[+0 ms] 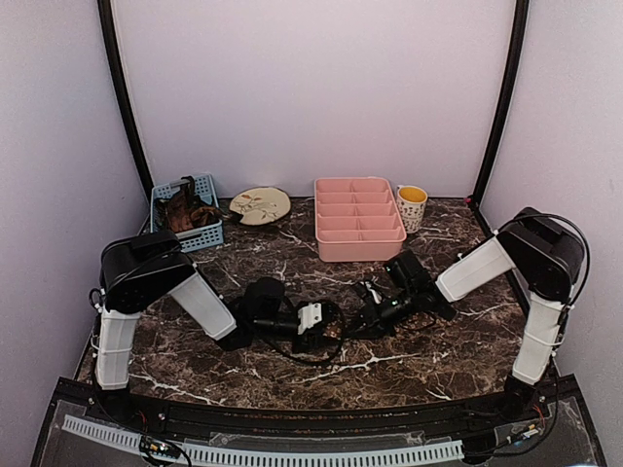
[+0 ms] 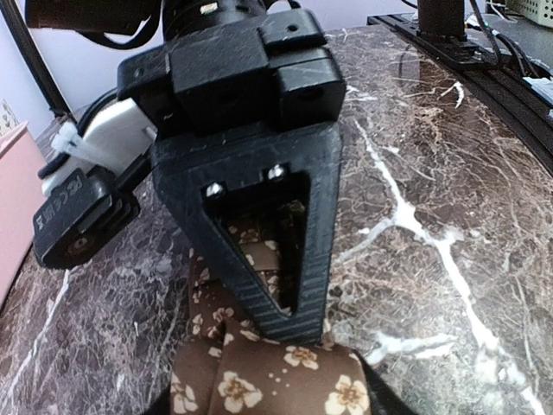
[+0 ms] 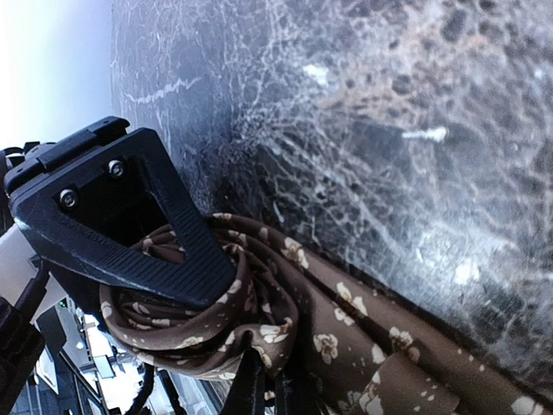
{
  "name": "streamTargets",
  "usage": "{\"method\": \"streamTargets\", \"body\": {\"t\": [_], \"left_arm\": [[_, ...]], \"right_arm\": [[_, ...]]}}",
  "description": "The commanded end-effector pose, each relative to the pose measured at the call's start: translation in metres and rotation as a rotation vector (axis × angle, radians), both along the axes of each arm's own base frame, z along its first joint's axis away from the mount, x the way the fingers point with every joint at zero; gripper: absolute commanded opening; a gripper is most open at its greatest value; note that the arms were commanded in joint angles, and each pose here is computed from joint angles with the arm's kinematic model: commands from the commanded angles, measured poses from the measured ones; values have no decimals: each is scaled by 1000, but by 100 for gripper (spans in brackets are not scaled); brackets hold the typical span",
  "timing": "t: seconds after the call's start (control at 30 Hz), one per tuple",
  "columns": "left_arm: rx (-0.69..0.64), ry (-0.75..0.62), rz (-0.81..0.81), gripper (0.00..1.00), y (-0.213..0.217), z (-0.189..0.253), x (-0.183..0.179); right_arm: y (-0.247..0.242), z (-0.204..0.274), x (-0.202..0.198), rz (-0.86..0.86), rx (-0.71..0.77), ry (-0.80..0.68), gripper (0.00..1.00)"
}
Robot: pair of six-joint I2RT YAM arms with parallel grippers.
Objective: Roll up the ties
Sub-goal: Roll the tie at the center of the board.
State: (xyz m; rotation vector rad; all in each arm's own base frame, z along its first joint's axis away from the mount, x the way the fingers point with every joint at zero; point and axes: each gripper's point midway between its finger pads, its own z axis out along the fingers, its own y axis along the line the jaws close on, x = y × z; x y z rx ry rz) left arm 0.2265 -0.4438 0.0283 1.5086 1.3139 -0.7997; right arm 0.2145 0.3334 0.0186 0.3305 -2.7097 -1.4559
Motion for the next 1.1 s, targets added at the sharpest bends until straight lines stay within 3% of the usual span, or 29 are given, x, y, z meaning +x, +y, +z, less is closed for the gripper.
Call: {"method": "streamTargets", "body": {"t": [0.0, 0.1, 0.2, 0.37, 0.53, 0.87, 1.07], "left_arm": [[100, 78, -58, 38, 12, -30, -18], [101, 153, -31, 31, 18, -34, -16], [96, 226, 11, 29, 23, -37, -10], [77, 312, 47, 27, 28, -37, -5], [60, 367, 59, 27, 29, -34, -4], [-90, 433, 134, 27, 34, 20, 11], [83, 396, 182, 27, 49, -16, 11]], "right_arm": [[-4, 6, 6, -11, -28, -33, 9], [-3, 26, 11, 0, -7, -105, 24], [-2, 42, 15, -6, 14, -160, 29], [-6, 34, 23, -30, -14, -178, 30], [-17, -2, 26, -38, -136, -151, 28], [-39, -36, 6, -44, -226, -74, 27], [-37, -32, 3, -43, -199, -64, 27]]}}
